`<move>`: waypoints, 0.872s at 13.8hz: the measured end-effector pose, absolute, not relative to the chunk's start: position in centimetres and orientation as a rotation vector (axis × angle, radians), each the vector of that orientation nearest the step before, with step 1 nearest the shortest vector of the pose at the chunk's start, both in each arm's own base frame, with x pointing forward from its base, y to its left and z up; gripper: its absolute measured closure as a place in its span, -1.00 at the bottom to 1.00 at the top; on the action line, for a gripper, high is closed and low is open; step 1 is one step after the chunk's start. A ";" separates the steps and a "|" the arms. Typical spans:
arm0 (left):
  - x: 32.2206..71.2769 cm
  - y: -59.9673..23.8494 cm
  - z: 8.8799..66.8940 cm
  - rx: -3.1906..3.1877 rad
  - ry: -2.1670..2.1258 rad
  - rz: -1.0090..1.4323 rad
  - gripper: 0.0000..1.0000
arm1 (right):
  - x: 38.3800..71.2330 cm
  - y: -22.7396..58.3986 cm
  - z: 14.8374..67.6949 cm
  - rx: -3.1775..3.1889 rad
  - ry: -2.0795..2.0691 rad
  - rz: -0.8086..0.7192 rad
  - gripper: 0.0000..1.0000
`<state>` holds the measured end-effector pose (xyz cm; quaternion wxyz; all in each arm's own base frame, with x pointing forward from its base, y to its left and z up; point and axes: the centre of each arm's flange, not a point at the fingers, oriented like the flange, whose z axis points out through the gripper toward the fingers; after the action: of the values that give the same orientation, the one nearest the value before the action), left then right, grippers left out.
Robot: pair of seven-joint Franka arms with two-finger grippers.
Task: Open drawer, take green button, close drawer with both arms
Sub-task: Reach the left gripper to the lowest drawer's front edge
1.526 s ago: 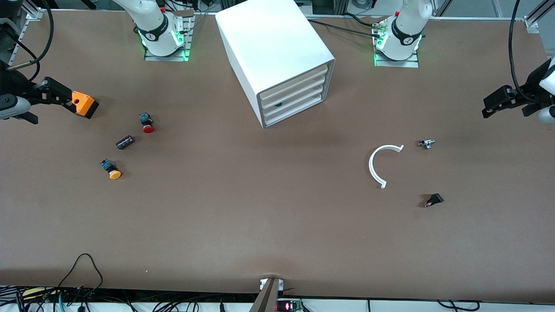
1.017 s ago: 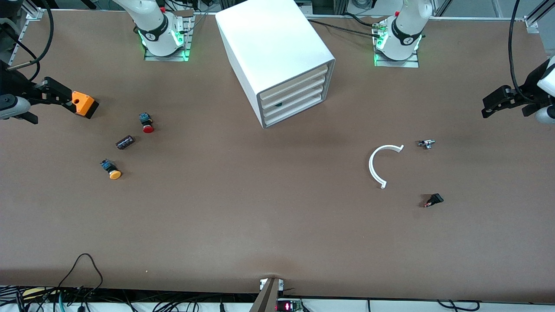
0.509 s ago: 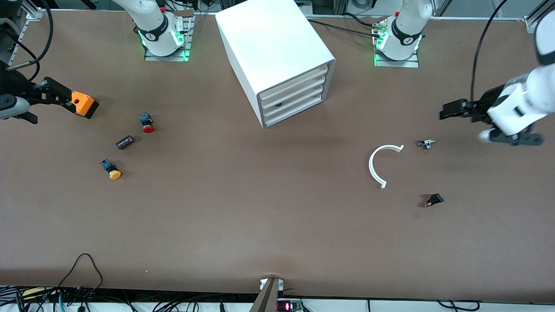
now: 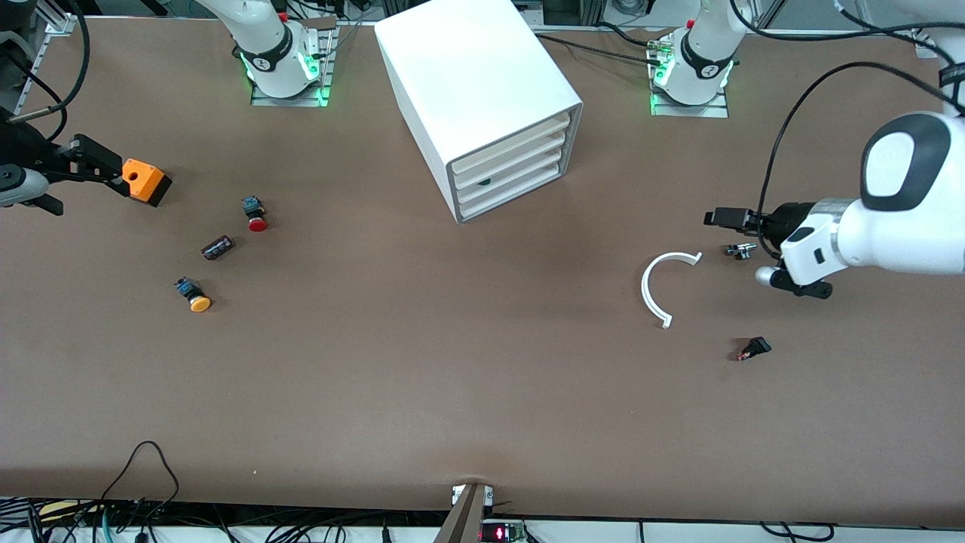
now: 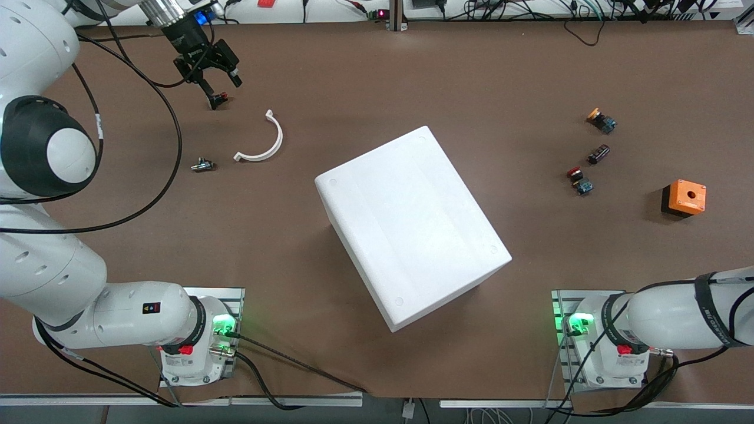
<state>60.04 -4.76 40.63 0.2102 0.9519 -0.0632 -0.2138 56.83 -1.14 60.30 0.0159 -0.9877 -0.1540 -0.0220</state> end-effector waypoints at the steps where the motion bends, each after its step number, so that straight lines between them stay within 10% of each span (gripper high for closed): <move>1: 60.1 -5.1 39.7 2.614 -0.202 -0.606 -0.99 | 56.8 -1.1 60.3 -3.072 -0.479 -0.069 -1.00; 12: 57.2 -17.0 22.6 2.043 -0.489 -0.630 -0.70 | 56.8 -1.0 60.3 -3.072 -0.484 -0.069 -1.00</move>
<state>57.16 -17.04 22.56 0.4567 0.8287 -0.1985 -0.2554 56.84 -0.99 60.32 0.0156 -0.9875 -0.1554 -0.0220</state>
